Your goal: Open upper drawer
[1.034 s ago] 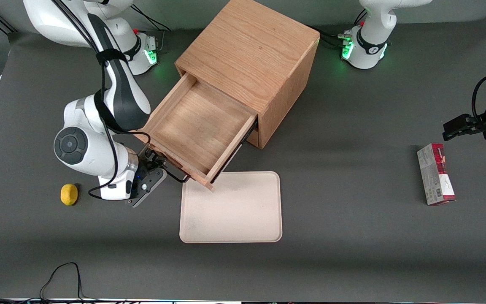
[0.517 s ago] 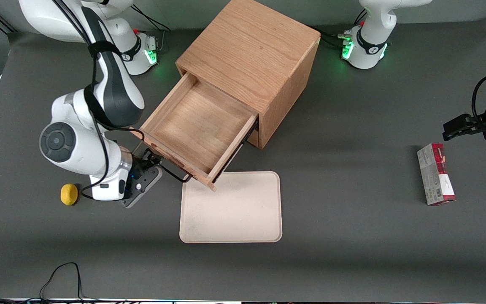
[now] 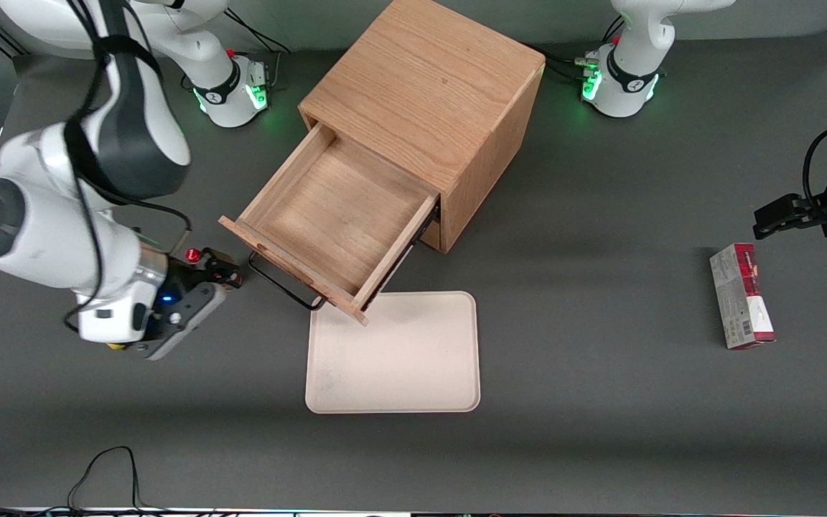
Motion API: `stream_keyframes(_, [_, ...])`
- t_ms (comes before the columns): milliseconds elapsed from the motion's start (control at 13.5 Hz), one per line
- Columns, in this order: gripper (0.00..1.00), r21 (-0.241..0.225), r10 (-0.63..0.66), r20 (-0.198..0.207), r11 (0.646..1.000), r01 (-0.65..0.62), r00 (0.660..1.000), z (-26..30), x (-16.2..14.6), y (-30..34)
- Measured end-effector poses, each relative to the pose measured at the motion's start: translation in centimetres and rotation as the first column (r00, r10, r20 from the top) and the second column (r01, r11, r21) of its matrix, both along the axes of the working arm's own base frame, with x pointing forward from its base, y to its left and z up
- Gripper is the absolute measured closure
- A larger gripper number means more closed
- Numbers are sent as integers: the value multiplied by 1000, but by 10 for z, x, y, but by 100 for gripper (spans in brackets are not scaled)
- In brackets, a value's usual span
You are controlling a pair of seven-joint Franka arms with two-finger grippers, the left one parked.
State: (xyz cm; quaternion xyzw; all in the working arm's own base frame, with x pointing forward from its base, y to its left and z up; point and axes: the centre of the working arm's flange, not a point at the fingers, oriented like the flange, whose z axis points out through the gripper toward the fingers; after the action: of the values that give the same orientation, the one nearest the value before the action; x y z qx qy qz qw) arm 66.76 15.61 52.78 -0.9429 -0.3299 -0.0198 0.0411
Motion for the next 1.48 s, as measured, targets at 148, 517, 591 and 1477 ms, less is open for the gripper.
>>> stream_keyframes(148, [0, -8, -152, 5, 988, 152, 988, 25, -3, -36])
stream_keyframes(517, [0, -43, -440, -36, 898, 438, 897, 49, -15, -94])
stream_keyframes(591, [0, -45, -486, -35, 874, 484, 873, 52, -17, -103])
stream_keyframes(1477, [0, -16, -598, 40, 801, 599, 800, 85, -82, -186])
